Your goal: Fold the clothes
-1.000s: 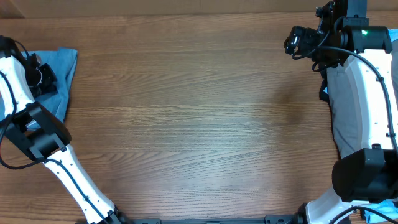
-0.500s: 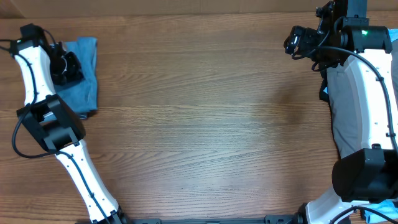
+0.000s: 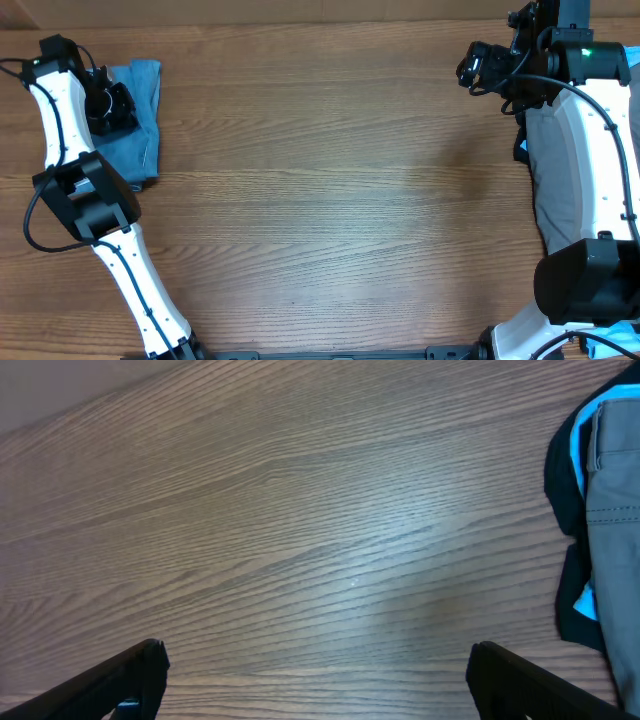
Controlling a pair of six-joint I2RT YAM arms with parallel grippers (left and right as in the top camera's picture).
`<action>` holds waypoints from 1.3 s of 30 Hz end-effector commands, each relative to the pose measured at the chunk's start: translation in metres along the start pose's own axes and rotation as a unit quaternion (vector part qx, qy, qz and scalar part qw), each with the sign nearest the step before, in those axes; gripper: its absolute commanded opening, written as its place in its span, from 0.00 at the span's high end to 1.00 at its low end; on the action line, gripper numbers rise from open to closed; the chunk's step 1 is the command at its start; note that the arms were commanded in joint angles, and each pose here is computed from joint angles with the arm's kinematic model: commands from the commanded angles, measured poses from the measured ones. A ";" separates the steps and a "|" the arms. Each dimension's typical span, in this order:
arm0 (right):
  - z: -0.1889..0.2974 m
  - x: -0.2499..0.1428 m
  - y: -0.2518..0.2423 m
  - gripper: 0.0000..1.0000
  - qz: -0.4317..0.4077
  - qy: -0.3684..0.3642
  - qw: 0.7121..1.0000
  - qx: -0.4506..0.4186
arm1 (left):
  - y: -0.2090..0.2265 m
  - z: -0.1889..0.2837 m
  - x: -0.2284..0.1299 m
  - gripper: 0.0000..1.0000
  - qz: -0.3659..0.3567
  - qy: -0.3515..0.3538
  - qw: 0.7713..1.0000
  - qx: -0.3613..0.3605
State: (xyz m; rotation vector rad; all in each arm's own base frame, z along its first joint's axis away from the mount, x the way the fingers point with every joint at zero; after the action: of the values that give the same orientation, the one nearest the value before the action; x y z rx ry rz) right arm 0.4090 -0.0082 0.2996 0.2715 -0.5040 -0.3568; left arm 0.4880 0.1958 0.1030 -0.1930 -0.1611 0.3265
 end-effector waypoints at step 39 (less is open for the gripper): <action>0.001 0.002 -0.001 0.00 0.001 -0.005 1.000 -0.001 | 0.070 0.099 -0.029 0.96 0.083 -0.027 0.995 0.050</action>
State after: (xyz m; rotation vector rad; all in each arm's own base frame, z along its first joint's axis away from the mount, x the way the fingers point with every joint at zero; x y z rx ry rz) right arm 0.4090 -0.0082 0.2996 0.2715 -0.5040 -0.3568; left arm 0.4191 0.2748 0.1860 -0.0392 -0.1830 0.5613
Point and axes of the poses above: each gripper's point midway between its finger pads, its own z axis back along the fingers, its own y axis along the line the jaws close on, x = y × z, the point moved 9 cm from there along z, back along the fingers, and after that the axes turned 8 degrees about -z, right-handed, at the moved point
